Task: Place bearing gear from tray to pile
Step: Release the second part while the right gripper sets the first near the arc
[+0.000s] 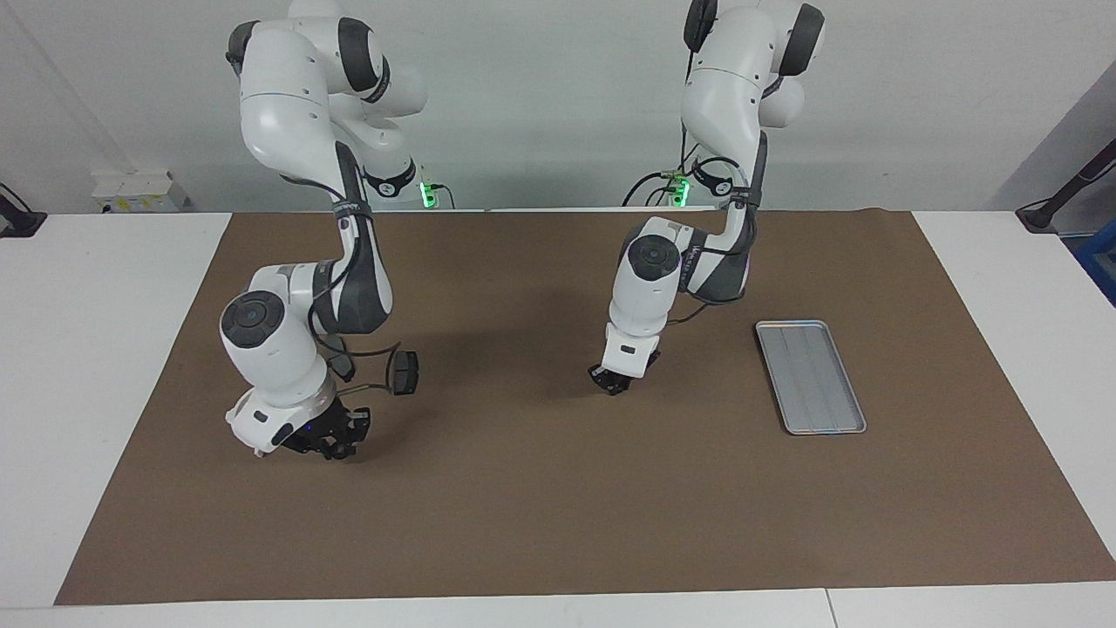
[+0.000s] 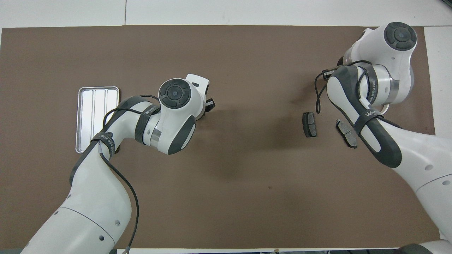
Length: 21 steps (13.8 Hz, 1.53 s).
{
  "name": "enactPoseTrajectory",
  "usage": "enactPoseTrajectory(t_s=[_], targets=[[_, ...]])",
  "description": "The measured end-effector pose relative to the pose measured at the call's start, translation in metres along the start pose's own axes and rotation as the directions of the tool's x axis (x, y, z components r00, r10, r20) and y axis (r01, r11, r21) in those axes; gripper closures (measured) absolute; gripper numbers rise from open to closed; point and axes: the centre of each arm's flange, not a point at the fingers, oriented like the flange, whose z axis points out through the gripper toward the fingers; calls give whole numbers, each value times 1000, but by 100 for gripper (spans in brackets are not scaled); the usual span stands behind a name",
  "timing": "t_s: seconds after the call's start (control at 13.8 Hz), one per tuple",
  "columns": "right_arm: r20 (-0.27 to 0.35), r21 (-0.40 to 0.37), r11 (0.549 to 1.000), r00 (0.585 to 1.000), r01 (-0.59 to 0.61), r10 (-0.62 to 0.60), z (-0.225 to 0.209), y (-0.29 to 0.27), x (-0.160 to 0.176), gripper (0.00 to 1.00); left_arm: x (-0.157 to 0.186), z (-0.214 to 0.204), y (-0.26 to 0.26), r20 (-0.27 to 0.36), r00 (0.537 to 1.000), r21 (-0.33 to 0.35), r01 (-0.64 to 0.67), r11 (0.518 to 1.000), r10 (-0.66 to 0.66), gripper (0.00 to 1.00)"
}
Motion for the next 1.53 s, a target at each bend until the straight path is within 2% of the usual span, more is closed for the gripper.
enactPoseTrajectory(t_s=[0.15,0.29,0.44,0.51,0.58,0.65,0.8,0.87,1.02,1.09,1.38,1.53], targets=[[-13,0,1000,1000,2,-2,9,-2,-1,65,4,-2,-2,-5,1000,0,6,1000,-6,59],[-23,1,1000,1000,4,-4,15,-4,-4,65,13,-15,-4,-17,1000,-6,18,1000,-18,33],[-24,1,1000,1000,4,-4,17,-5,-5,65,31,-52,-20,-21,998,-4,54,999,-54,12],[-24,2,1000,1000,4,-3,18,-5,-5,61,45,-80,-38,-20,997,2,77,997,-77,2],[-24,3,1000,1000,4,-4,18,-5,-5,60,63,-114,-63,-20,996,7,82,997,-82,0],[-24,3,1000,1000,4,-4,17,-6,-5,56,81,-149,-97,-19,998,12,68,998,-68,0],[-29,9,1000,1000,4,-3,15,-13,-3,37,107,-211,-167,-11,1000,23,16,1000,-16,0],[-30,13,1000,1000,-6,6,10,-22,-2,25,112,-234,-196,-7,1000,26,-7,1000,7,0],[-7,22,998,998,-60,60,-9,-57,1,5,112,-269,-236,7,999,33,-47,998,47,0],[6,25,995,995,-97,97,-23,-81,1,0,108,-282,-249,19,998,37,-69,997,68,0],[44,25,960,959,-280,279,-86,-218,-7,0,103,-296,-276,45,992,43,-124,991,122,0],[38,34,939,939,-342,341,-110,-293,-19,0,108,-291,-290,57,989,47,-137,989,134,0]])
